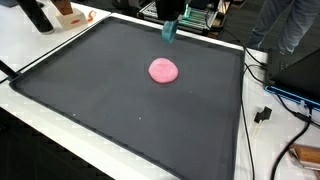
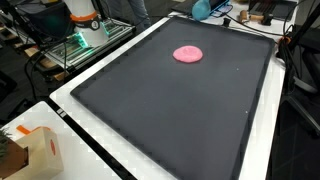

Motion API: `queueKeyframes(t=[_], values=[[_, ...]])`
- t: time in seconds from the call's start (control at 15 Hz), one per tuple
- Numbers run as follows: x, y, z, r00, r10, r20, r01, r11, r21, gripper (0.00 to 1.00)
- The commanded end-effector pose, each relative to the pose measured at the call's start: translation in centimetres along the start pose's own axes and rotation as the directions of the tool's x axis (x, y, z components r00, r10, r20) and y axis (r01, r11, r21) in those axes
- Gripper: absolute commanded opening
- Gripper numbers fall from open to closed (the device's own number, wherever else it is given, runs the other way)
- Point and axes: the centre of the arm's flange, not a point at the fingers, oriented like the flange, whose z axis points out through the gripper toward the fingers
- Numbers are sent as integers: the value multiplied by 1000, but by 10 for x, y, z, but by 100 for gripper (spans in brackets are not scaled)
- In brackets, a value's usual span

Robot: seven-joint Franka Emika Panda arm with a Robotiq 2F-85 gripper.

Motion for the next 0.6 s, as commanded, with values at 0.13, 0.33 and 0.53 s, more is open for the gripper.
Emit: queueKeyframes(t=[0.13, 0.33, 0.53], values=[[11, 31, -1, 996, -70, 55, 55, 970, 238, 25], [17, 45, 9, 991, -121, 59, 90, 920, 382, 25], [23, 57, 21, 990, -138, 41, 101, 872, 480, 25]])
